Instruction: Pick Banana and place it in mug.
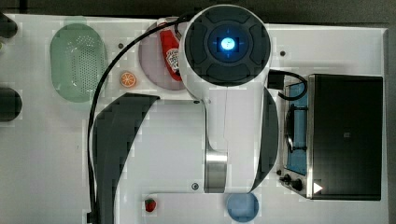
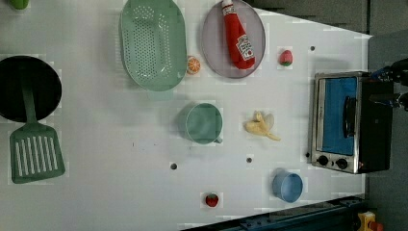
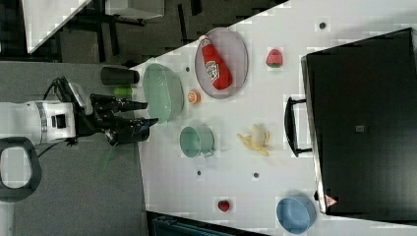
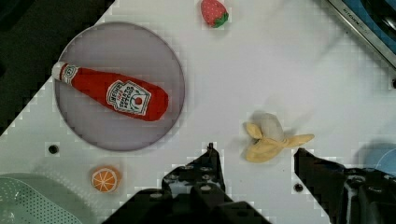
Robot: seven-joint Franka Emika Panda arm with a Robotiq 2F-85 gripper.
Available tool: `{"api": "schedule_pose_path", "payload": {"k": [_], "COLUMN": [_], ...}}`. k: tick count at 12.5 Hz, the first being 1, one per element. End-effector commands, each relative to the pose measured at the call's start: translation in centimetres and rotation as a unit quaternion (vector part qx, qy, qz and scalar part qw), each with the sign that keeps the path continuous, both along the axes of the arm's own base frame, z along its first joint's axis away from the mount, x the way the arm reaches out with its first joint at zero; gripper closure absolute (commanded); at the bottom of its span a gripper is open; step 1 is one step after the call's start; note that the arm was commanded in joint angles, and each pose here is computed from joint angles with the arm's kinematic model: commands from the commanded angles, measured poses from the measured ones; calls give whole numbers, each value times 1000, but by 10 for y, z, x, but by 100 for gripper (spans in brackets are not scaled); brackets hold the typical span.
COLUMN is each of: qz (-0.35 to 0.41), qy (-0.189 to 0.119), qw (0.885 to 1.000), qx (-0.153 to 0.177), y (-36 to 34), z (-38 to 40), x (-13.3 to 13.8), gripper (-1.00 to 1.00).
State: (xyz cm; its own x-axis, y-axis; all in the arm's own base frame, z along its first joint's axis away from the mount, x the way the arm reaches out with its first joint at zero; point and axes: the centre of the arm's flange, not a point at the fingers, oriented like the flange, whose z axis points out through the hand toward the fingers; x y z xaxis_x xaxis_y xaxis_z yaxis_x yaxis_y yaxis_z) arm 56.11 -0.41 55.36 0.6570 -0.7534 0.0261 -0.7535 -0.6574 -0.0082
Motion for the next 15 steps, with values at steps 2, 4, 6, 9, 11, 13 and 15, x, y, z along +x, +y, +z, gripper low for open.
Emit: {"api": "schedule_pose_path", "payload": {"k": [2, 4, 6, 9, 11, 13, 15], "qz": [-5, -6, -6, -1, 29, 64, 117], "qy": [18, 29, 46, 72, 74, 66, 64], "qw": [1000, 1000, 999, 997, 997, 996, 991], "qx": [7, 7, 8, 11, 15, 16, 20], "y": [-19, -19, -19, -21, -22, -23, -24], "z": [45, 33, 10, -59, -138, -181, -230], "x": [-96, -97, -95, -88, -79, -75, -76], "gripper": [-68, -100, -100, -100, -100, -100, -100]}}
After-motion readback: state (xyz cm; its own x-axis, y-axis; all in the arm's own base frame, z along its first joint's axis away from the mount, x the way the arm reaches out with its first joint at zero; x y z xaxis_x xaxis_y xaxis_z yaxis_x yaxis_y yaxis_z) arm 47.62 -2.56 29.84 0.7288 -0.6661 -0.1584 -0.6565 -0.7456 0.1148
